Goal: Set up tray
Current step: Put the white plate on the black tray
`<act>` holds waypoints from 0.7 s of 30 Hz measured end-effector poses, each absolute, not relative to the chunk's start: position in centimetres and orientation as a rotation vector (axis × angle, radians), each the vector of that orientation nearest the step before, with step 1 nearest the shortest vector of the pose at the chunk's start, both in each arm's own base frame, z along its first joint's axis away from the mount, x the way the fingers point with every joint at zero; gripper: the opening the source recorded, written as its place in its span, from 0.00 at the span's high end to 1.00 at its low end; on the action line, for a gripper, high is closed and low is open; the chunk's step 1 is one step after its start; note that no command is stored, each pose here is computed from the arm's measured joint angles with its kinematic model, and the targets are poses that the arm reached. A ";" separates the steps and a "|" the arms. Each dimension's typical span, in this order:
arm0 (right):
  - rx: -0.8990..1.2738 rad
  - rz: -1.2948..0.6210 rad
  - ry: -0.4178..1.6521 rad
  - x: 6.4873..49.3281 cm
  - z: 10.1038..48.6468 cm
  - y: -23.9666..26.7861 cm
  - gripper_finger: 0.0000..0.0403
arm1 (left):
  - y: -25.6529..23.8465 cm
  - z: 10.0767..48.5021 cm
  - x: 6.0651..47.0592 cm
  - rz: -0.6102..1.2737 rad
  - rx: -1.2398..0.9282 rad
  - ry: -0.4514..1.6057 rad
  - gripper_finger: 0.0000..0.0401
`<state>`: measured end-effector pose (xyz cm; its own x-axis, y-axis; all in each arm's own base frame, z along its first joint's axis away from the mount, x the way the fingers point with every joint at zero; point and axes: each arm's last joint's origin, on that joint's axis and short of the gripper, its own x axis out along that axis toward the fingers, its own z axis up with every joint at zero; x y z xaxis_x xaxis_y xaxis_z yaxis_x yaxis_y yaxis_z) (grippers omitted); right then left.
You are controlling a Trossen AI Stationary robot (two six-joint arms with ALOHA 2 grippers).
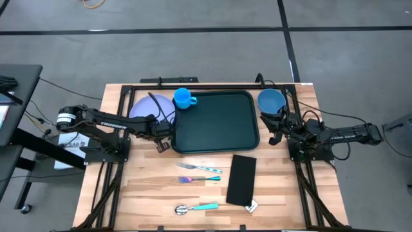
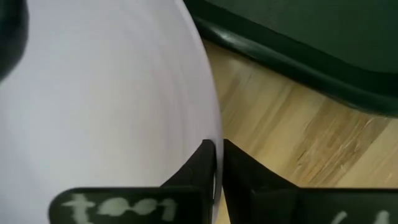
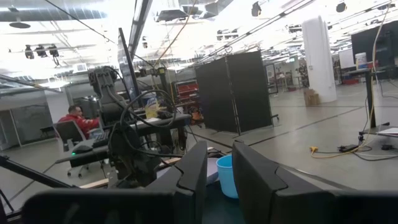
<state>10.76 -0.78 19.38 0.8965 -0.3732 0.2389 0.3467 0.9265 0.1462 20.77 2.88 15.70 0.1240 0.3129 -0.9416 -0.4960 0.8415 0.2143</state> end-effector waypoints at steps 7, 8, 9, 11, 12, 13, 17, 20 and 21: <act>0.092 -0.375 -0.265 10.8 19.4 -0.8 0.83 | 1.6 17.4 21.2 0.590 -0.143 1.348 1.00; 0.087 -0.375 -0.265 10.8 19.4 -0.8 0.83 | 1.3 17.7 21.4 0.586 -0.142 1.345 1.00; 0.086 -0.376 -0.264 10.8 19.4 -0.8 0.83 | 1.0 18.0 21.6 0.579 -0.139 1.343 1.00; 0.086 -0.376 -0.264 10.8 19.4 -0.8 0.83 | 0.4 18.7 21.8 0.568 -0.129 1.340 1.00; 0.086 -0.376 -0.264 10.8 19.4 -0.8 0.83 | 0.1 19.1 21.9 0.562 -0.126 1.340 1.00; 0.086 -0.376 -0.264 10.8 19.4 -0.8 0.83 | -0.2 19.5 22.0 0.557 -0.125 1.339 1.00; 0.086 -0.375 -0.264 10.8 19.4 -0.8 0.83 | -1.5 21.3 22.3 0.537 -0.115 1.341 1.00; 0.086 -0.376 -0.264 10.8 19.4 -0.8 0.83 | -2.5 22.8 22.5 0.521 -0.114 1.333 1.00; 0.086 -0.376 -0.264 10.8 19.4 -0.8 0.83 | -2.9 23.4 22.6 0.511 -0.112 1.326 1.00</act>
